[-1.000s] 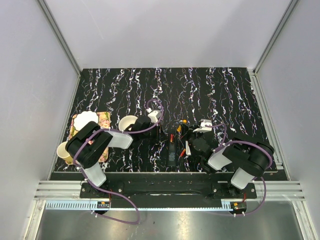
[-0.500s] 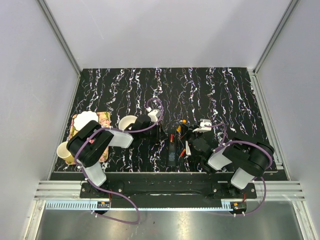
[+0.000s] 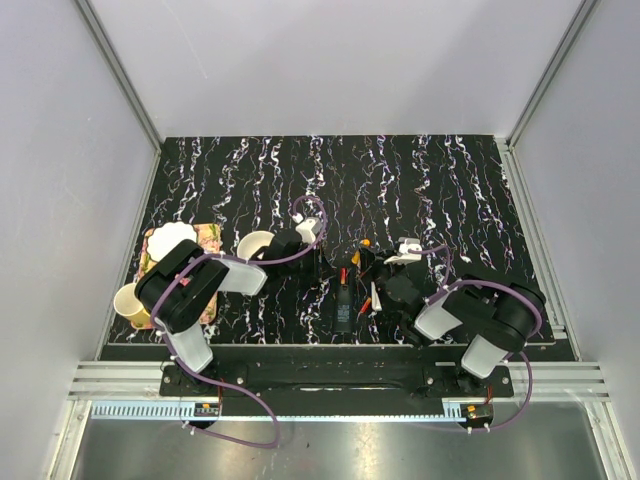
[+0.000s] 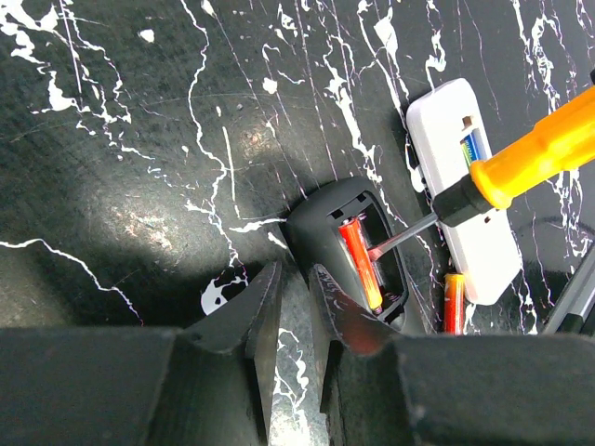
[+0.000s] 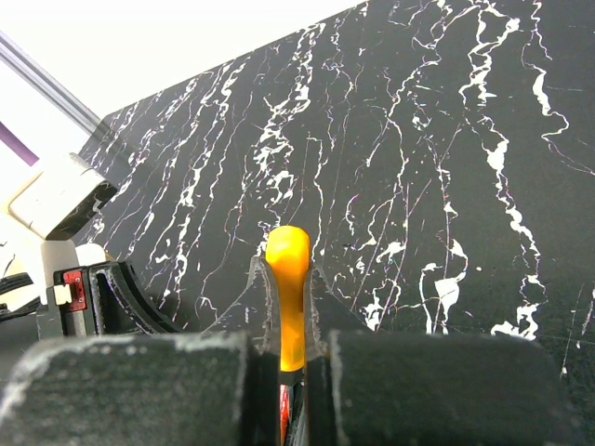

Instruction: Unload the batteries from the remote control

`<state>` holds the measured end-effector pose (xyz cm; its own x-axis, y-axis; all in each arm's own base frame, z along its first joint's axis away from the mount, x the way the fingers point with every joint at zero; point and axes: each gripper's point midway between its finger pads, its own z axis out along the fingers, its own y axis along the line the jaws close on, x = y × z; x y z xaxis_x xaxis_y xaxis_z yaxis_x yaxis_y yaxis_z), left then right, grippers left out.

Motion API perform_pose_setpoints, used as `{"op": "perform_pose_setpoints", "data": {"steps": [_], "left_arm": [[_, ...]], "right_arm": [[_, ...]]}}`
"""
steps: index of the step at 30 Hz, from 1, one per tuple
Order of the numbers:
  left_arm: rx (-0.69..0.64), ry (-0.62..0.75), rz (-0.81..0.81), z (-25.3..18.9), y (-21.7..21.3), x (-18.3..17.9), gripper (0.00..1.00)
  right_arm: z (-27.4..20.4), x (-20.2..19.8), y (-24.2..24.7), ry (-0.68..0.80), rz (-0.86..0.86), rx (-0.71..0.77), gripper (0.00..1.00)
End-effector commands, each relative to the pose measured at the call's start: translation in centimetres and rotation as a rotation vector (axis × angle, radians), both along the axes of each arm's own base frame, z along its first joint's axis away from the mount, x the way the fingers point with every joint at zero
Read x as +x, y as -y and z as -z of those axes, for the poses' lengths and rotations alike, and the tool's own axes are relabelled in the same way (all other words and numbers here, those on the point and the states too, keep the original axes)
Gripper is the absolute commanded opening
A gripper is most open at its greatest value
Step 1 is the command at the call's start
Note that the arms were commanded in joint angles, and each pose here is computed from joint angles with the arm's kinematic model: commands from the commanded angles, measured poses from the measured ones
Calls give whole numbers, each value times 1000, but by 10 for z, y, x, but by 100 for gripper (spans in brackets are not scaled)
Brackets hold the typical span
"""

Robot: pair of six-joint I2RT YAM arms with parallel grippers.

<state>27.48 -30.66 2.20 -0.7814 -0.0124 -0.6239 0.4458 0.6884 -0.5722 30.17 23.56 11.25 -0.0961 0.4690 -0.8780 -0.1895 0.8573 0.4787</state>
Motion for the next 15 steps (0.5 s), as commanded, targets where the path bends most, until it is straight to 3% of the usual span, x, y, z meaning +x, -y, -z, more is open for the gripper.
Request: {"op": "perform_pose_setpoints", "data": {"steps": [1, 15], "left_arm": [[-73, 24, 48, -15, 20, 2, 24], [-98, 28, 54, -20, 22, 0, 22]], "right_arm": [[-22, -5, -20, 57, -81, 154, 0], [21, -14, 6, -80, 16, 258, 0]]}}
